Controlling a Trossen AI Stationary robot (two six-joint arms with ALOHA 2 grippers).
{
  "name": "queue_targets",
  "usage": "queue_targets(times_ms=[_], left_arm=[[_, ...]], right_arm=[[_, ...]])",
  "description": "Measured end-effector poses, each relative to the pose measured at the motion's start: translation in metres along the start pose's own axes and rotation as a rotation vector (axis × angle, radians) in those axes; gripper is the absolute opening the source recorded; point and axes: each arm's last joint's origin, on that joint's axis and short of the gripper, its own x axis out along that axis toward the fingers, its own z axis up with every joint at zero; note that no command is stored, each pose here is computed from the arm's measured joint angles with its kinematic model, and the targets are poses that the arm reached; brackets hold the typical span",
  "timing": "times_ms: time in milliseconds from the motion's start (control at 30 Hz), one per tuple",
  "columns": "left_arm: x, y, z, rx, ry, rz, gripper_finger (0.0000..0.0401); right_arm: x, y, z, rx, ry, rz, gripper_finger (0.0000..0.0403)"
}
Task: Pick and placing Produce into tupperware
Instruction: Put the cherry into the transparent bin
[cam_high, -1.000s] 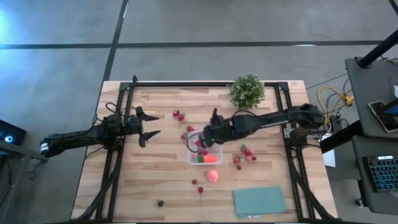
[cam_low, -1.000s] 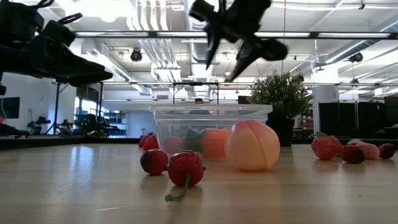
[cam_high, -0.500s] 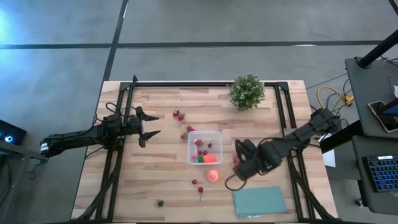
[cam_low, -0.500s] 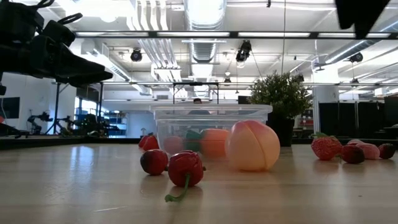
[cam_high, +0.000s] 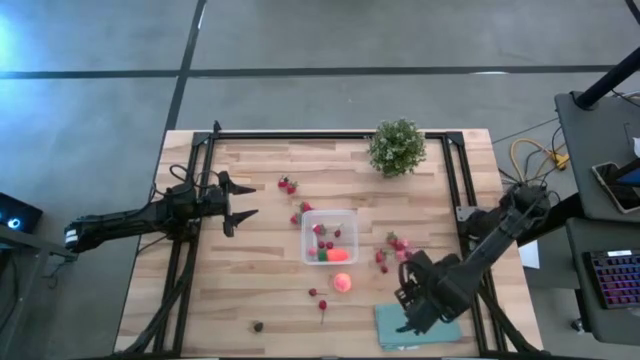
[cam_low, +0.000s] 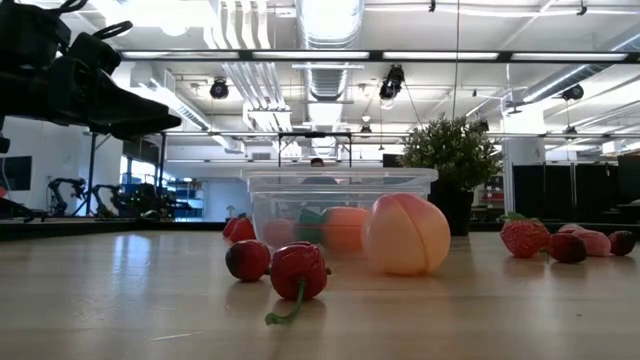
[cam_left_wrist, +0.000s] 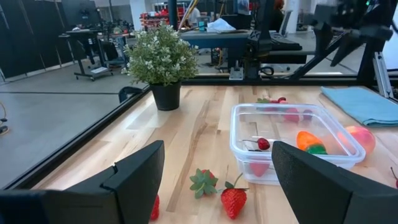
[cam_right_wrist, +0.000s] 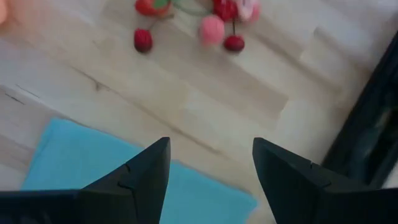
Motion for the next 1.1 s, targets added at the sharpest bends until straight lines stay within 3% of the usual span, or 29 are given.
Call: queue_targets(times_ms=[100,233,367,467,667,867,1100], left_arm=[[0.000,0.000,0.000,0.000,0.000,0.000,0.0283],[0.000,0.000,0.000,0.000,0.000,0.000,0.0283],[0.000,0.000,0.000,0.000,0.001,0.000,0.0283],[0.000,0.000,0.000,0.000,0.000,0.000,0.0283],[0.000,0.000,0.000,0.000,0.000,0.000,0.0283],[0.000,0.000,0.000,0.000,0.000,0.000,0.0283],[0.000,0.000,0.000,0.000,0.000,0.000,0.0283]], right_arm=[[0.010,-0.008,0.000,0.138,0.058,0.070,0.0221],[0.025,-0.034,0.017,0.475,0.192,0.051,0.0221],[0.033,-0.053,0.042,0.589,0.184,0.169,0.0221],[0.039,-0.063,0.058,0.633,0.118,0.249,0.0221],[0.070,-0.078,0.060,0.671,0.171,0.157,0.0221],[0.090,-0.074,0.056,0.698,0.198,0.230,0.0219],[0.099,-0.076,0.055,0.711,0.172,0.202,0.0211]])
